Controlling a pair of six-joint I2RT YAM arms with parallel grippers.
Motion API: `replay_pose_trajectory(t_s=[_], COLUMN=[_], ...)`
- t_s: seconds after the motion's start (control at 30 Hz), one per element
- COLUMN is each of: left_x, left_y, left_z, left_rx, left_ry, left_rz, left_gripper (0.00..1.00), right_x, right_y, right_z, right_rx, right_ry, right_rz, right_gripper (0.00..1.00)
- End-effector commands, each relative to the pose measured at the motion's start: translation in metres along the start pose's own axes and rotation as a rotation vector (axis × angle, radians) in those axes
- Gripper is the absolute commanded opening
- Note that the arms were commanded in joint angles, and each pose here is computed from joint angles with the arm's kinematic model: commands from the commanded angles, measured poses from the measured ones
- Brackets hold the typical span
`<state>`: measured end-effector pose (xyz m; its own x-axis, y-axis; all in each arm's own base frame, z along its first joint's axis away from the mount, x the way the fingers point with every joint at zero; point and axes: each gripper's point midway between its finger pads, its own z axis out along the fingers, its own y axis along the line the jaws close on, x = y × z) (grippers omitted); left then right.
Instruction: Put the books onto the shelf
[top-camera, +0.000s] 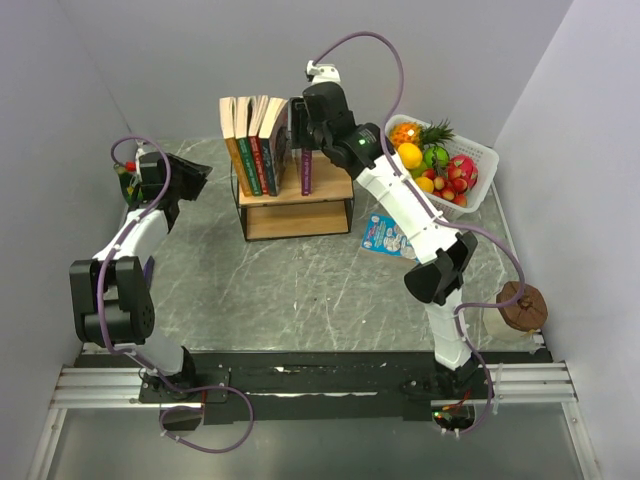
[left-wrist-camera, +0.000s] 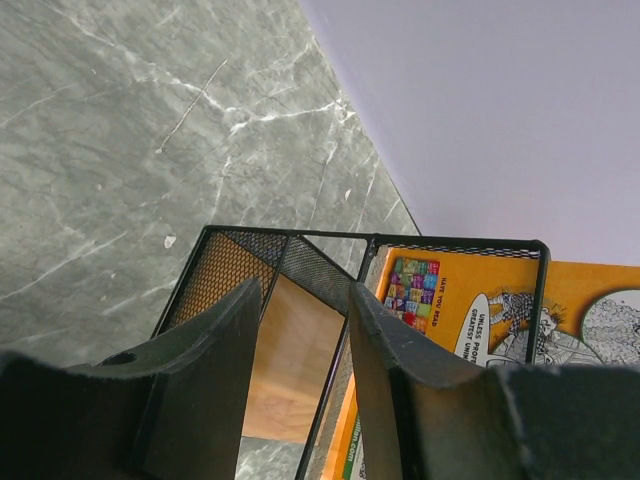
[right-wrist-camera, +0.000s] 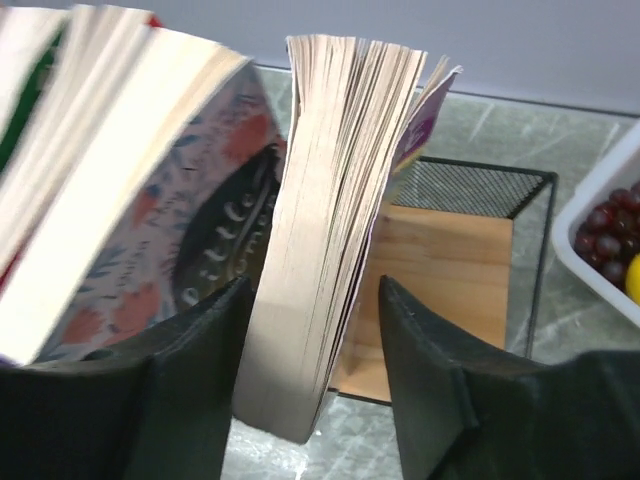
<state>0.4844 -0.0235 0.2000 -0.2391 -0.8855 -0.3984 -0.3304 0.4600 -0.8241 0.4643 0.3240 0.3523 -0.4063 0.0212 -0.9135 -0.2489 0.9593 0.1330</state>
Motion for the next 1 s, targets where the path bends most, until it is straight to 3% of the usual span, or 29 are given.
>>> replay_pose_trajectory(t_s=[0.0, 0.43, 0.77, 0.87, 0.97], left_x=[-0.006, -0.005, -0.010, -0.013, -0.015], left_y=[-0.021, -0.022, -0.024, -0.021, -0.018], left_z=[-0.002, 0.000, 0.002, 0.002, 0.003], left_rx=[0.068, 0.069, 0.063, 0.052, 0.046], left_ry=[-0.011, -0.003, -0.011, -0.016, -0.021], left_rz=[0.013, 0.018, 0.027, 0.026, 0.020], left_gripper=[0.46, 0.46, 0.48, 0.48, 0.48], right_x=[-0.034, -0.041, -0.053, -0.050, -0.038], right_y=[0.016, 0.009, -0.008, -0.024, -0.043], right_z=[-0.014, -0.037, -0.094, -0.111, -0.115], right_rx=[-0.049, -0.050, -0.075, -0.050, -0.023], right_ry=[-0.108, -0.120, -0.167, -0.201, -0.235], right_rz=[0.037, 0.049, 0.083, 0.102, 0.128], right_gripper=[0.67, 0.73, 0.75, 0.75, 0.67])
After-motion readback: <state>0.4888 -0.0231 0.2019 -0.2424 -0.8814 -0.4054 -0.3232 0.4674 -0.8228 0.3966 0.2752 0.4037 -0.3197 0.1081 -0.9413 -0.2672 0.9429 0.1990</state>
